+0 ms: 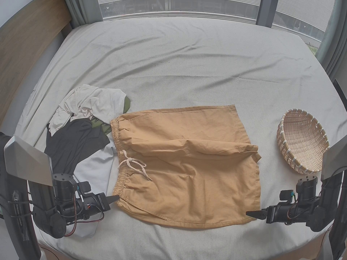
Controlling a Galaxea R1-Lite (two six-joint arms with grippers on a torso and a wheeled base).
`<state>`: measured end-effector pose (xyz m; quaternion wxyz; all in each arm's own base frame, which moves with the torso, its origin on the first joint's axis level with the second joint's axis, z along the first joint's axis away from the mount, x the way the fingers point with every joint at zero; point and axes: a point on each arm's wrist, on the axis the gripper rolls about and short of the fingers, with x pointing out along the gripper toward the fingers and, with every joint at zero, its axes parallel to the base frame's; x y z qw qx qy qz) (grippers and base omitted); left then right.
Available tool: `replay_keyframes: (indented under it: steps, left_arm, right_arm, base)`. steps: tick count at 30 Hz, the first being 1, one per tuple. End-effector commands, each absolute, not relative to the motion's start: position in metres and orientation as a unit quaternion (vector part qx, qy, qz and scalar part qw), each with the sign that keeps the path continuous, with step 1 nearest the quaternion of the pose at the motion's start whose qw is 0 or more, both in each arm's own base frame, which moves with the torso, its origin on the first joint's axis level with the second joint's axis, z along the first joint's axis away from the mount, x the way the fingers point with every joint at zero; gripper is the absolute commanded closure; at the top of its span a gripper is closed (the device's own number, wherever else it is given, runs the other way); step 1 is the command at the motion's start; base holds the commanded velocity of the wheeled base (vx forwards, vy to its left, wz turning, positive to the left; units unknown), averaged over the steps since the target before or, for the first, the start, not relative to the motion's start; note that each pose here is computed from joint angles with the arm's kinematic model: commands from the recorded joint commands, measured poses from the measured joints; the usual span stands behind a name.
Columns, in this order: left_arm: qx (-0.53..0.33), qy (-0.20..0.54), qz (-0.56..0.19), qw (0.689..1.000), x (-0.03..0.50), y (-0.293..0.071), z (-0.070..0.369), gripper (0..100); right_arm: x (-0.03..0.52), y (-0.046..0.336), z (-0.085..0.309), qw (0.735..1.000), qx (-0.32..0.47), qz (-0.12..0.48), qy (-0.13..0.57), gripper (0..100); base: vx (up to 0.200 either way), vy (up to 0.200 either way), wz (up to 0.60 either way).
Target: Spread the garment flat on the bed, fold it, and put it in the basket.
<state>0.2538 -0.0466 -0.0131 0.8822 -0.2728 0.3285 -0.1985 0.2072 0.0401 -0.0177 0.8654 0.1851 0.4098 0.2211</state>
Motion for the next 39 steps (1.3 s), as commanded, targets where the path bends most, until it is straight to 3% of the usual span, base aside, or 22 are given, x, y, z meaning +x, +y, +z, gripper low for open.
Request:
replay_keyframes:
  steps: [1,5,6,18,28,39]
  left_arm:
    - [-0.273,0.322,-0.199,0.884,0.255,-0.046,-0.011,100]
    - [-0.272,0.322,-0.200,0.884,0.255,-0.046,-0.011,100]
    - [-0.272,0.322,-0.200,0.884,0.255,-0.046,-0.011,100]
    - [-0.276,0.333,-0.197,0.880,0.247,-0.045,-0.010,100]
    - [-0.290,0.347,-0.216,0.865,0.220,-0.033,0.005,100]
    - [-0.294,0.374,-0.217,0.852,0.211,-0.028,-0.001,100]
  right_arm:
    - [0.201,0.042,-0.029,0.849,0.187,0.217,0.443,0]
    - [0.202,0.042,-0.029,0.850,0.194,0.216,0.440,0]
    - [0.203,0.043,-0.029,0.853,0.193,0.216,0.434,100]
    - [0.203,0.045,-0.024,0.852,0.211,0.212,0.430,100]
    - [0.188,0.047,0.003,0.848,0.206,0.216,0.439,100]
    - [0.179,0.047,-0.003,0.831,0.179,0.214,0.482,100]
  base:
    - [0.000,0.000,0.00]
    - [0.000,0.000,0.00]
    - [0.000,0.000,0.00]
    - [0.000,0.000,0.00]
    - [0.000,0.000,0.00]
    - [0.000,0.000,0.00]
